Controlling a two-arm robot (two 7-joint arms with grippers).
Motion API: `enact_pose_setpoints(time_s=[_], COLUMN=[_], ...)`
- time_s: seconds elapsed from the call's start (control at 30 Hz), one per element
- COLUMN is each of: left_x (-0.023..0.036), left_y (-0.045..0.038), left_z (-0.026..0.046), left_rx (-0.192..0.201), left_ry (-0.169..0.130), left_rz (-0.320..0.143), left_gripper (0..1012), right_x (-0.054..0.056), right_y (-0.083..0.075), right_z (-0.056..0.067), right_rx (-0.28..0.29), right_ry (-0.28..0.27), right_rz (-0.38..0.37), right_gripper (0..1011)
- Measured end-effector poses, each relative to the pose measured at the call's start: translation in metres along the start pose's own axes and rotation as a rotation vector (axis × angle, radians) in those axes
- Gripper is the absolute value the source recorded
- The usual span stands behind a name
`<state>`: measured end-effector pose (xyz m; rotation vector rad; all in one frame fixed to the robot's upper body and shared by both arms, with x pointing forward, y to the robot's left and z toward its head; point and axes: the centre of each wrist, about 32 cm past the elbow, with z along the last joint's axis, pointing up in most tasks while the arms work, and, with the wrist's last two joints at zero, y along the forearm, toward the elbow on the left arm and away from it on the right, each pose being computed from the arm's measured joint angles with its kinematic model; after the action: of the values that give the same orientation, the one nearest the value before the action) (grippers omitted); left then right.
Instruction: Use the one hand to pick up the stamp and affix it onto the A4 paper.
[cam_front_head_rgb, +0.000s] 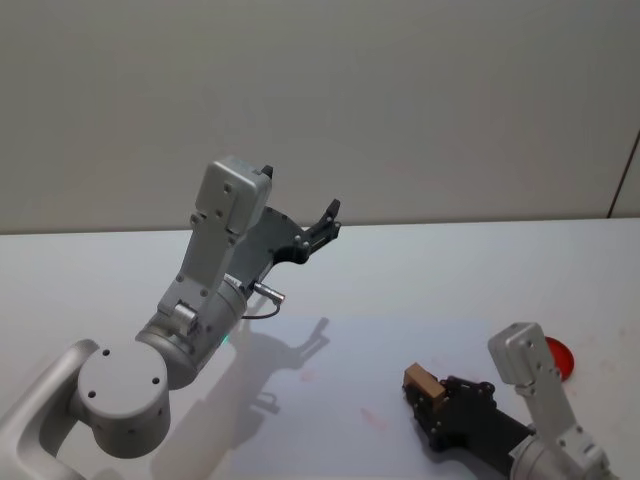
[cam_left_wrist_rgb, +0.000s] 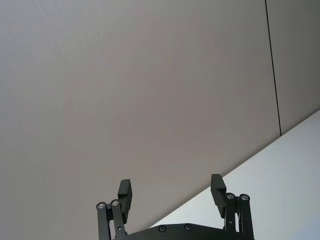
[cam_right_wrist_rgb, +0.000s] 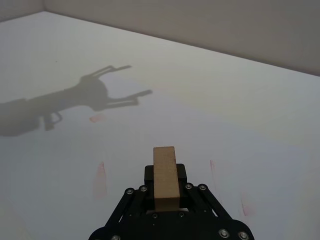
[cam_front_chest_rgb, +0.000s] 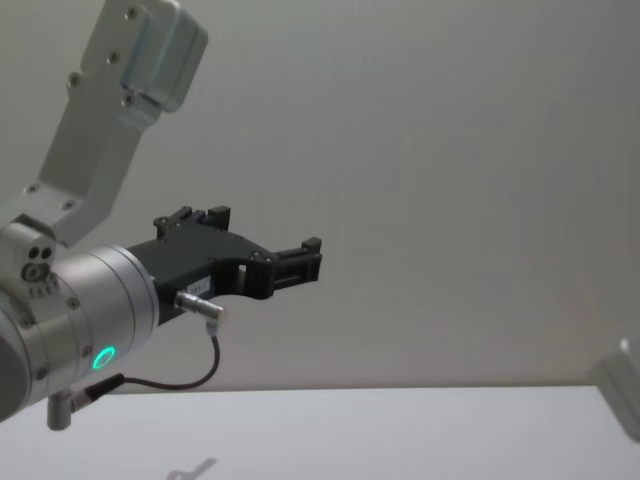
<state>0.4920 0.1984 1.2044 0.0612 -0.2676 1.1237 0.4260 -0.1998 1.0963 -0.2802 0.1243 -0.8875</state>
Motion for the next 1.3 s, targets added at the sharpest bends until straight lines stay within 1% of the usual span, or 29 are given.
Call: enact_pose_setpoints(time_s=[0.13,0.23,0.37,0.47,0.63,0.93,1.1,1.17,1.2,1.3], left_x=[0.0000,0.0000,0.0000,0.0000,0.0000,0.0000,0.0000,0.0000,0.0000,0.0000], left_y=[0.0000,0.0000,0.0000,0.0000,0.0000,0.0000,0.0000,0.0000,0.0000,0.0000], left_z=[0.0000,0.0000,0.0000,0.0000,0.0000,0.0000,0.0000,0.0000,0.0000,0.0000], left_rx=[0.000,0.000,0.000,0.000,0.000,0.000,0.000,0.000,0.000,0.000], left_ry=[0.000,0.000,0.000,0.000,0.000,0.000,0.000,0.000,0.000,0.000], left_rz=[0.000,0.000,0.000,0.000,0.000,0.000,0.000,0.000,0.000,0.000], left_gripper=[1001,1001,1001,1001,1001,1001,1001,1001,1001,1001], right_x=[0.000,0.000,0.001,0.003,0.008,0.020,0.030,0.037,0.037,0.046], right_y=[-0.001,-0.002,-0.005,-0.008,-0.013,-0.021,-0.026,-0.029,-0.029,-0.033], right_z=[0.006,0.014,0.021,0.027,0.033,0.032,0.028,0.023,0.023,0.016], right_rx=[0.027,0.062,0.090,0.123,0.158,0.188,0.188,0.183,0.183,0.172], right_ry=[0.016,0.032,0.043,0.051,0.051,0.033,0.019,0.010,0.010,-0.002], right_rz=[0.004,0.009,0.013,0.016,0.011,-0.012,-0.038,-0.058,-0.058,-0.083], right_gripper=[221,220,221,221,221,221,221,220,221,221])
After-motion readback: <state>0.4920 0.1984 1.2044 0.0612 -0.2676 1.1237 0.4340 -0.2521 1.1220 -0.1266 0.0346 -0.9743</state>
